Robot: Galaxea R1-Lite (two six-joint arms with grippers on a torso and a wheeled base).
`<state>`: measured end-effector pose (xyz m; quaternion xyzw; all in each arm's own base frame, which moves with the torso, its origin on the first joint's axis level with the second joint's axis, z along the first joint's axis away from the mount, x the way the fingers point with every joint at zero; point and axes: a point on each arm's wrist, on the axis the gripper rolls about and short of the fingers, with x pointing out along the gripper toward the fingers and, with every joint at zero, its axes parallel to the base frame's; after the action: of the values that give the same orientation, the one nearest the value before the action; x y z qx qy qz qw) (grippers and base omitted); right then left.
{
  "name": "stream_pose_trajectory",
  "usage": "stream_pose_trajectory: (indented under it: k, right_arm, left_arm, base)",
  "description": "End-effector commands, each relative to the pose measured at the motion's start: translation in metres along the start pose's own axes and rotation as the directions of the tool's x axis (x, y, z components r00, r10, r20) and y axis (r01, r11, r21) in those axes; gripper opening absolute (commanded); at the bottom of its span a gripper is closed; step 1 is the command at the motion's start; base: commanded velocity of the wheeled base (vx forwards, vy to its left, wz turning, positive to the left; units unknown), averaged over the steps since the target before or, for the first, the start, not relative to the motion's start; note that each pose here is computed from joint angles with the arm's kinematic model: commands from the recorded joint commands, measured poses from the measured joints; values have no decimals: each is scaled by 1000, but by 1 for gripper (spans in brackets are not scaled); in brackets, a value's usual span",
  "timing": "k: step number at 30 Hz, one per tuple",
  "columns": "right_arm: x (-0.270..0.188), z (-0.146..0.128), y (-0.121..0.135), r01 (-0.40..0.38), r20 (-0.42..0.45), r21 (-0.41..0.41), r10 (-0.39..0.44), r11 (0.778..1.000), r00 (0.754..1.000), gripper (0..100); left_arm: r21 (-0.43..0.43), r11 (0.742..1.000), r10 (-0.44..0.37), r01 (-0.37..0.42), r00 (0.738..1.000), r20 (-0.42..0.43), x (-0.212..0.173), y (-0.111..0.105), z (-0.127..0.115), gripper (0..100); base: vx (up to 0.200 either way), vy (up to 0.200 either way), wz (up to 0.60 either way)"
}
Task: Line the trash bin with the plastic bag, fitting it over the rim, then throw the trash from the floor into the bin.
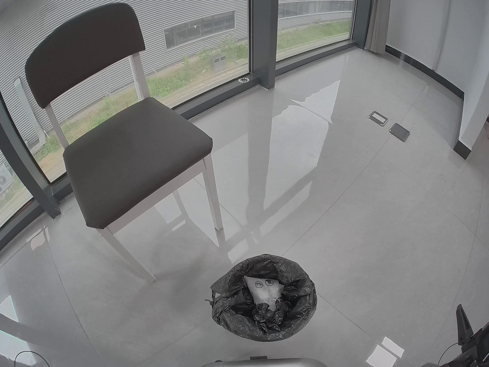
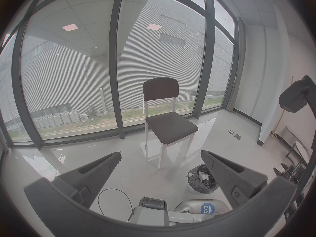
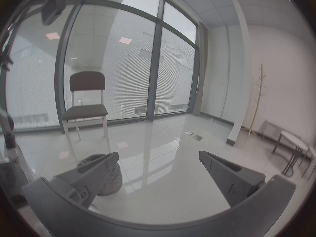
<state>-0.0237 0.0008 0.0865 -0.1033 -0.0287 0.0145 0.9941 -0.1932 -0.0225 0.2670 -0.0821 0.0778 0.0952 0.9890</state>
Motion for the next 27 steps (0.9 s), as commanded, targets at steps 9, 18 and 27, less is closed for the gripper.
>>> stream_pose_trajectory:
  k: [9, 18, 27]
  right_arm:
    - [0, -4, -2, 103, -2, 105, -104, 989, 995, 100]
    - [0, -3, -2, 123, 2, 89, -123, 988, 992, 100]
    - [0, -3, -2, 123, 0, 131, -124, 984, 992, 100]
  left_arm:
    - [77, 994, -83, 82, 997, 9, -5, 32, -43, 100]
    - [-15, 1000, -25, 24, 997, -70, 16, 45, -73, 100]
    - [-63, 998, 5, -5, 1000, -9, 52, 34, -87, 100]
  base:
    - [0, 0, 0]
    - [0, 0, 0]
    - [0, 0, 0]
